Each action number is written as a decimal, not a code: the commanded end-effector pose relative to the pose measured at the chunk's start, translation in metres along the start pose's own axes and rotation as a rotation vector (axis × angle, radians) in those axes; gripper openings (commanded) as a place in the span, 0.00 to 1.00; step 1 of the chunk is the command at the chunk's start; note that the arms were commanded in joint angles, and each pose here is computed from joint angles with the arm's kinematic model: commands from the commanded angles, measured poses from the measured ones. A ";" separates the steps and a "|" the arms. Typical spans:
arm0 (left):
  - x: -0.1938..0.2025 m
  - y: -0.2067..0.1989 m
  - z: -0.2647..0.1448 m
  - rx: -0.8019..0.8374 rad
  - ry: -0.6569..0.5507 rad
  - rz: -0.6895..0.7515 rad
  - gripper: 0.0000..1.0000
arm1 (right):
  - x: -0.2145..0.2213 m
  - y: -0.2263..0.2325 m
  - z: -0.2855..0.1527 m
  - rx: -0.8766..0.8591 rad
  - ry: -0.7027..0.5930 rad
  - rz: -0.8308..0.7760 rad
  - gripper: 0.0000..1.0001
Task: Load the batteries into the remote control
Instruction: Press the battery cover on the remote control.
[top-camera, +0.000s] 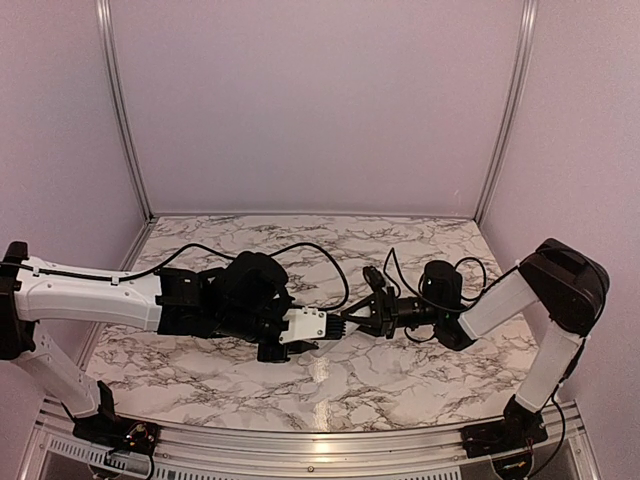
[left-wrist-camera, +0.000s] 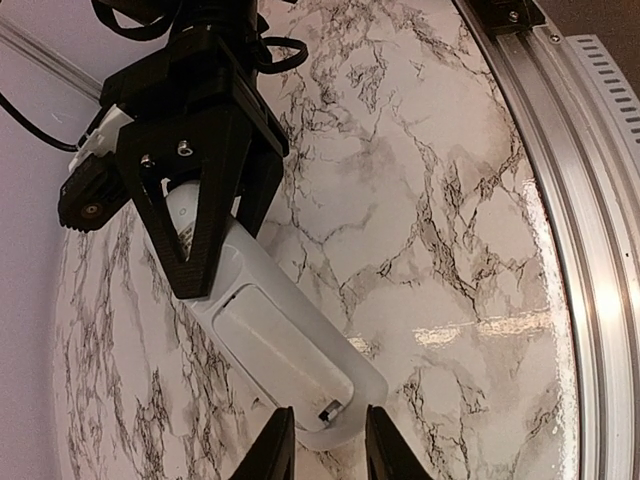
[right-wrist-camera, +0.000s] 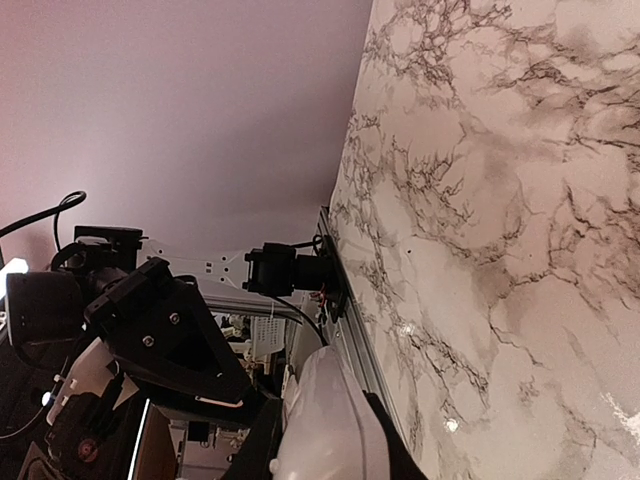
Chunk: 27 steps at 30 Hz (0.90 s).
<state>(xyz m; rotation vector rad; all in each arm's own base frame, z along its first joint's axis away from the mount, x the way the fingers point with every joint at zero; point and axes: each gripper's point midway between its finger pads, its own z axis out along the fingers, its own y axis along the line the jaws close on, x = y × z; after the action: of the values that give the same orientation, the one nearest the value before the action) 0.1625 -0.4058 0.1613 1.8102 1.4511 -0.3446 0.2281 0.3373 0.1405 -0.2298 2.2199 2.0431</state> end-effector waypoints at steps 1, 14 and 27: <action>-0.005 0.002 0.002 -0.004 0.000 0.012 0.26 | -0.003 0.013 0.008 -0.039 0.016 -0.039 0.00; 0.001 -0.005 0.005 0.028 0.024 0.021 0.24 | -0.002 0.018 0.010 -0.059 0.026 -0.041 0.00; 0.011 -0.003 0.012 0.010 0.069 0.016 0.19 | 0.001 0.024 0.011 -0.074 0.034 -0.046 0.00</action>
<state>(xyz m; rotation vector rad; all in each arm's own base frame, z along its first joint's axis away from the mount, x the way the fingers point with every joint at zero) 0.1668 -0.4053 0.1495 1.8376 1.4694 -0.2981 0.2252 0.3429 0.1461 -0.2428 2.2063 2.0768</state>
